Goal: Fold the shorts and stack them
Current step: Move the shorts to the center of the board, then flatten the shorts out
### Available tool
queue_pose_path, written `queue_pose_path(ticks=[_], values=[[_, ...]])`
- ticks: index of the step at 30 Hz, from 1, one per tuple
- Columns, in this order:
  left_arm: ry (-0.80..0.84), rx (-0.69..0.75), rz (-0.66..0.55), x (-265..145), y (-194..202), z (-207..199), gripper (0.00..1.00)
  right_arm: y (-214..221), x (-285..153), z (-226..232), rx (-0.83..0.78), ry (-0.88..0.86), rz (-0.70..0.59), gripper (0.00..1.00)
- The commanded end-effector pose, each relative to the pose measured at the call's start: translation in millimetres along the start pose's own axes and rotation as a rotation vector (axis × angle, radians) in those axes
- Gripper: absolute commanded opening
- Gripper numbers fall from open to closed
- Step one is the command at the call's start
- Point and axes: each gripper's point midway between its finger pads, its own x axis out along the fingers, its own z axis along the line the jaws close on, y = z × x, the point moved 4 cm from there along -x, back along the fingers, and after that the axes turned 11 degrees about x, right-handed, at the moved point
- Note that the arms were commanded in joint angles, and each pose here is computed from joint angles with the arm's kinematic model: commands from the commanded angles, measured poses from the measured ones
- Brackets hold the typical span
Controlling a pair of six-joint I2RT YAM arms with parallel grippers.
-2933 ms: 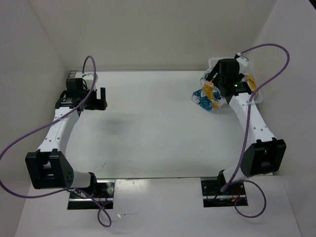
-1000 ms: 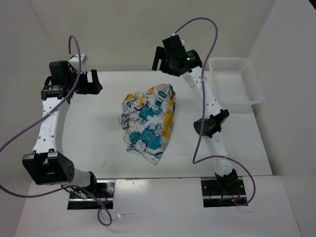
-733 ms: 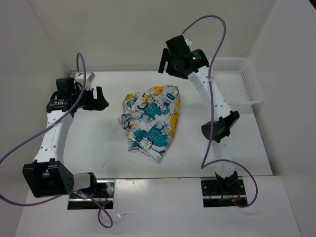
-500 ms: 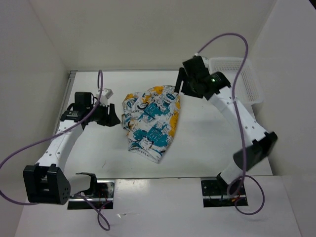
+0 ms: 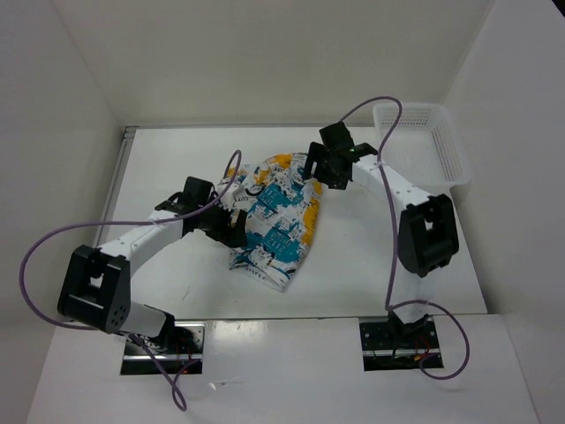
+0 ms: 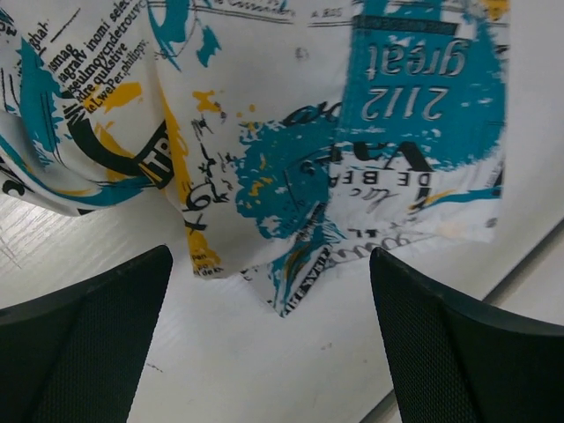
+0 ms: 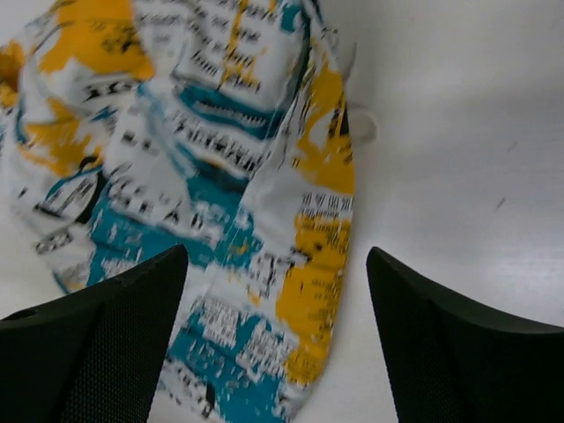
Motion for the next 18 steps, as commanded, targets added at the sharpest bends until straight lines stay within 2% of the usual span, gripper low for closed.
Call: queue_pose_path(ticks=[1, 3, 6, 7, 8, 9, 11, 12, 13, 15, 16, 18], values=[[-0.043, 0.028, -0.003, 20.3, -2.0, 12.3, 1.0, -33.1, 40.5, 7.3, 0.042, -0.056, -0.019, 0.87], [-0.04, 0.022, 0.011, 24.9, -1.4, 14.5, 1.0, -36.3, 57.8, 3.5, 0.06, -0.065, 0.015, 0.87], [-0.04, 0.022, 0.01, 31.6, -3.0, 18.3, 0.79, -52.1, 81.6, 5.4, 0.067, -0.075, 0.006, 0.83], [-0.042, 0.026, 0.001, 32.0, -4.9, 19.1, 0.7, -57.7, 86.3, 4.8, 0.074, -0.079, 0.005, 0.76], [-0.043, 0.028, -0.002, 32.9, -8.0, 20.3, 0.47, -60.7, 90.8, 6.9, 0.065, -0.082, 0.001, 0.73], [-0.055, 0.028, 0.001, 32.8, -7.7, 21.9, 0.3, -58.0, 101.5, 4.7, 0.066, -0.065, 0.019, 0.69], [-0.068, 0.029, 0.001, 29.5, -14.2, 23.7, 0.04, -67.1, 105.2, 14.3, 0.065, -0.087, 0.009, 0.57], [-0.081, 0.025, 0.014, 28.9, -11.7, 25.1, 0.01, -75.4, 103.0, 21.5, 0.064, -0.105, -0.011, 0.51], [-0.098, 0.023, 0.023, 26.2, -14.2, 27.1, 0.0, -80.2, 100.1, 25.7, 0.064, -0.117, -0.023, 0.39], [-0.128, 0.035, 0.0, 15.1, -27.6, 28.2, 0.0, -86.1, 98.4, 31.3, 0.074, -0.117, -0.023, 0.23], [-0.133, 0.044, -0.02, 11.4, -34.9, 28.1, 0.0, -87.3, 99.6, 32.3, 0.075, -0.114, -0.019, 0.11], [-0.178, 0.043, -0.09, -10.9, -59.0, 39.1, 0.0, -96.8, 91.3, 40.5, 0.074, -0.134, -0.04, 0.03]])
